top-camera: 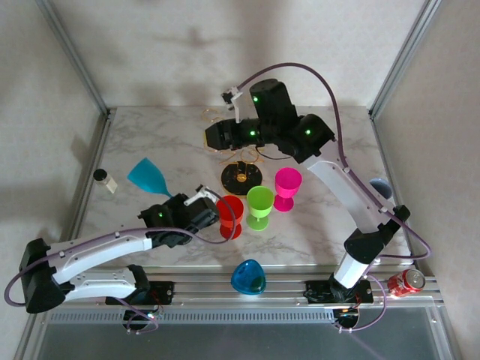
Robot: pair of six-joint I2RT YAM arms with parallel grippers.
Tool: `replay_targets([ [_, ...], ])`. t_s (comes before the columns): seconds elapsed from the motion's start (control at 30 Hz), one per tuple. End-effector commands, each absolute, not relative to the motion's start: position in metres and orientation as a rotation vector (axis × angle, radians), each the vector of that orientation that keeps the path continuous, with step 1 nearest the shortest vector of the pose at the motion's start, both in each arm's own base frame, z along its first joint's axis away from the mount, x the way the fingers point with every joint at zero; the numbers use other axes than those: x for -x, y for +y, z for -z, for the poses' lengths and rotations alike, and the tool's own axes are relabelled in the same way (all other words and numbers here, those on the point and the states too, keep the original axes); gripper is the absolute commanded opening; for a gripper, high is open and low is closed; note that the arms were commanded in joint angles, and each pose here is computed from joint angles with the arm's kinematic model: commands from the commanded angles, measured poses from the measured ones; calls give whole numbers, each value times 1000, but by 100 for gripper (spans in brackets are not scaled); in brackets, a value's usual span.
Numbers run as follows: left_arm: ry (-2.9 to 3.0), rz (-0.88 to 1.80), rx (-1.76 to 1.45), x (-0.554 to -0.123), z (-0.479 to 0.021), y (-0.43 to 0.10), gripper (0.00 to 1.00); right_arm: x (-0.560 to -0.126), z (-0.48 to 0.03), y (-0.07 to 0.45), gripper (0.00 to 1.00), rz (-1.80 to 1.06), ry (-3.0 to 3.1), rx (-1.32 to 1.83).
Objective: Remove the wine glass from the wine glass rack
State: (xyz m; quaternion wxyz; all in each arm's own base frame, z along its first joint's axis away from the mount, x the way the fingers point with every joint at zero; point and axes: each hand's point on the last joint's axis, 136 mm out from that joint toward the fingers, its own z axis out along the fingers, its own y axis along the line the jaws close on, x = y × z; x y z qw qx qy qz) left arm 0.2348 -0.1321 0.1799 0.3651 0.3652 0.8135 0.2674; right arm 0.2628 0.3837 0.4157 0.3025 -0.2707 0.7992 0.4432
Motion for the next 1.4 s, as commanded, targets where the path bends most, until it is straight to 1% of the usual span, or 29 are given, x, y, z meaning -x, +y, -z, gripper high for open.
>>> replay_targets([
  [0.0, 2013, -875, -993, -230, -181, -116, 0, -257, -414, 387, 46, -1138, 2121, 762],
  [0.33, 1820, -1010, -1163, -214, -173, -123, 0, -235, -405, 410, 46, -1058, 2135, 939],
  [0.5, 1635, -1143, -1320, -203, -158, -124, 0, -227, -400, 423, 47, -1048, 2143, 1013],
  [0.9, 1385, -1298, -1380, -194, -157, -129, 0, -209, -381, 458, 50, -1010, 2117, 1166],
  [1.13, 1257, -1445, -1373, -193, -158, -118, 0, -204, -369, 472, 55, -991, 2104, 1223],
  [1.3, 1198, -1512, -1408, -191, -148, -107, 0, -197, -358, 484, 61, -995, 2092, 1284],
  [1.37, 1178, -1548, -1378, -190, -153, -103, 0, -190, -352, 489, 63, -990, 2080, 1326],
])
